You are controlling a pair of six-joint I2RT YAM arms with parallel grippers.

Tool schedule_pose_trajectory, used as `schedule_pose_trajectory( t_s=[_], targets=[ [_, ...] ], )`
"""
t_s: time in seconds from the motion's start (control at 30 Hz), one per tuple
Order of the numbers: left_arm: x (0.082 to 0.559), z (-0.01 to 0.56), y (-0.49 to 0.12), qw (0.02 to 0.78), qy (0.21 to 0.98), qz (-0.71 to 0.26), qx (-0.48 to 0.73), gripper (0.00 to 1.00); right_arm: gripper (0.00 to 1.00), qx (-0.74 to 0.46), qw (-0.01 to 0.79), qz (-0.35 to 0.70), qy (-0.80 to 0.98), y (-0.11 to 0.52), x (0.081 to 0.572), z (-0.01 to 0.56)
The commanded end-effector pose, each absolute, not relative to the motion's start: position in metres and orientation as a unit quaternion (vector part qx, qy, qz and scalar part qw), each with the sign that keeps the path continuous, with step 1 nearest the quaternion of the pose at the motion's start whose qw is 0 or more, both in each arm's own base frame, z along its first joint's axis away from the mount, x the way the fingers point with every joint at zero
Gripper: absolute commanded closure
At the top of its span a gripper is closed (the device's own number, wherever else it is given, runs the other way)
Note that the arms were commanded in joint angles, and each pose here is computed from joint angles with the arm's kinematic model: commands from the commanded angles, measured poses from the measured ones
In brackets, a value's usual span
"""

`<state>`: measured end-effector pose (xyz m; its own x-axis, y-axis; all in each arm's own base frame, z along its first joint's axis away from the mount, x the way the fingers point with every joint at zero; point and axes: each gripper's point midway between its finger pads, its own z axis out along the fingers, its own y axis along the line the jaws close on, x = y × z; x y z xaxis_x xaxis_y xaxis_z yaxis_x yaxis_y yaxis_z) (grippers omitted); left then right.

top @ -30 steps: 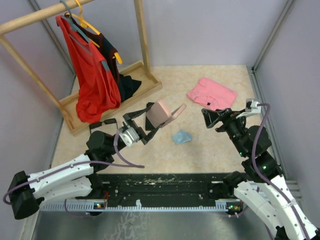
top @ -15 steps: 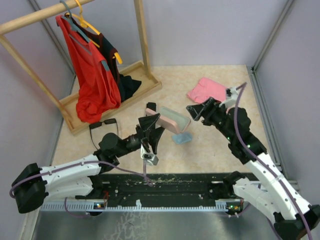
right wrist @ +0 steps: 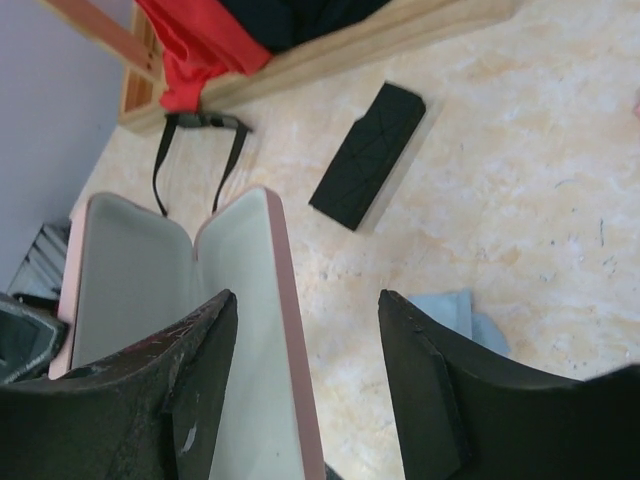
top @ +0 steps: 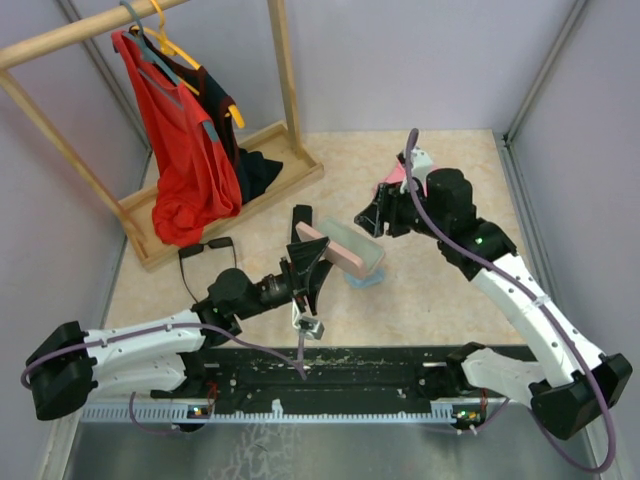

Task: Organize the sunglasses
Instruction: Open the sunglasses case.

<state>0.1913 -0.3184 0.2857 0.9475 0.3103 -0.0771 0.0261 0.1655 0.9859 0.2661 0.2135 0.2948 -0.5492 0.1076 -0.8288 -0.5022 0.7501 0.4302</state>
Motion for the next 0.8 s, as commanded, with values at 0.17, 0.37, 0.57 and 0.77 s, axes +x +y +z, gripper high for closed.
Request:
schedule_pose_trajectory(
  t_s=[0.17,0.37,0.57,0.77],
  targets=[
    [0.19,0.303,-0.316,0.759,0.12,0.118,0.629,1.0,0.51,-0.221,0.429,0.32,0.815,0.219,0.254,0.287],
    [0.19,0.301,-0.317,0.756,0.121,0.117,0.632,1.0,0.55,-0.254,0.425,0.307,0.813,0.219,0.255,0.281],
    [0.191,0.301,-0.317,0.757,0.125,0.115,0.631,1.0,0.56,-0.277,0.414,0.316,0.807,0.224,0.25,0.277],
    [0.192,0.3,-0.318,0.756,0.128,0.113,0.632,1.0,0.64,-0.287,0.404,0.325,0.805,0.227,0.246,0.273]
  ],
)
